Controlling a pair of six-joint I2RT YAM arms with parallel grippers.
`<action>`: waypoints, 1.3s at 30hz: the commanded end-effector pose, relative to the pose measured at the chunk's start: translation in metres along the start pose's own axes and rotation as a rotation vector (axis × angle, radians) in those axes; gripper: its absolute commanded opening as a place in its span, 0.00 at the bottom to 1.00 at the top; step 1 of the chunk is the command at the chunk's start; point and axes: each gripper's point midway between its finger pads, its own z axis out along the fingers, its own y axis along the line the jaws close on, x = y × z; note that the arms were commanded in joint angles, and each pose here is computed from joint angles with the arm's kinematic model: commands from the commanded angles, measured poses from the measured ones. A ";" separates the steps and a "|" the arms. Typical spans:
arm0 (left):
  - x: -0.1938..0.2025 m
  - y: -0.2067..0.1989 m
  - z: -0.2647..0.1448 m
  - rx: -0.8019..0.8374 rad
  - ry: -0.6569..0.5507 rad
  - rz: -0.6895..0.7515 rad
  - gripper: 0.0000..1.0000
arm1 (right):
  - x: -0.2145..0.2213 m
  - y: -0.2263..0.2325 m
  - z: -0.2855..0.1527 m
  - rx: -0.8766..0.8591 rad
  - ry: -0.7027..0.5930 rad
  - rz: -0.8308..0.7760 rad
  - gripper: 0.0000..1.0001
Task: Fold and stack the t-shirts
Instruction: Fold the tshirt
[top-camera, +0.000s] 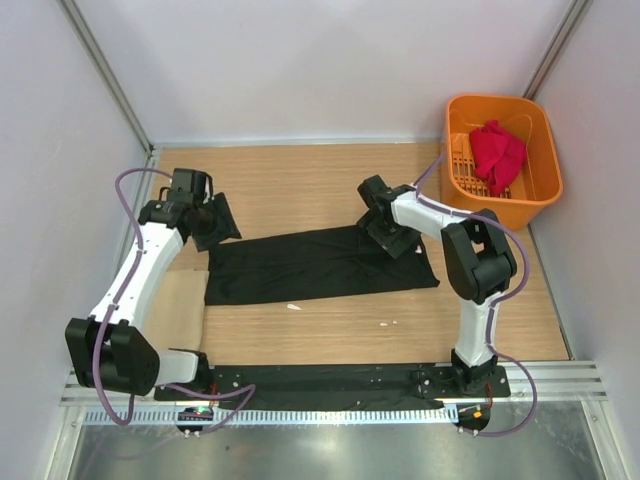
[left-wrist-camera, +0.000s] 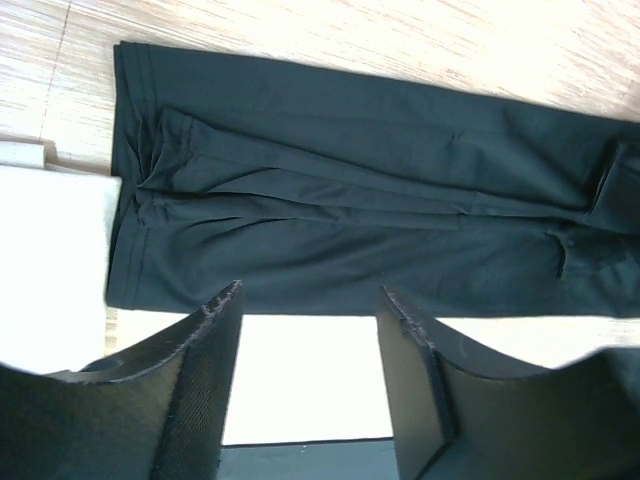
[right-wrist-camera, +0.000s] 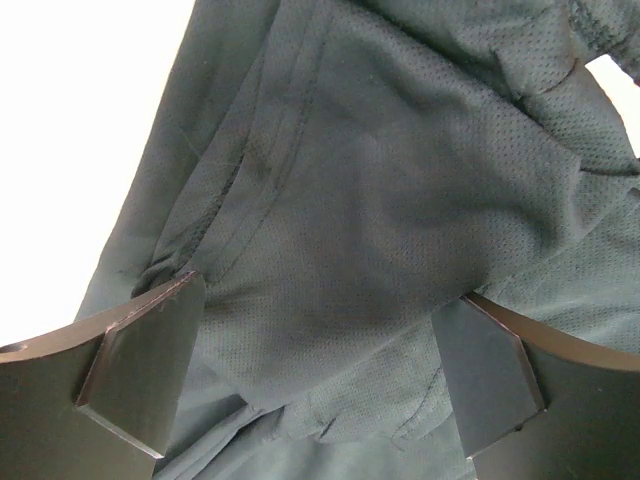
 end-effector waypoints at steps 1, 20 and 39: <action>0.000 0.000 -0.010 0.013 -0.020 0.023 0.59 | -0.007 0.007 0.012 0.017 -0.047 0.013 1.00; 0.021 -0.047 0.055 0.040 0.213 0.205 0.91 | -0.132 0.211 -0.040 -0.350 -0.495 -0.675 1.00; 0.101 -0.049 0.148 -0.120 0.549 0.386 0.86 | -0.108 0.080 -0.155 -0.426 -0.385 -0.662 1.00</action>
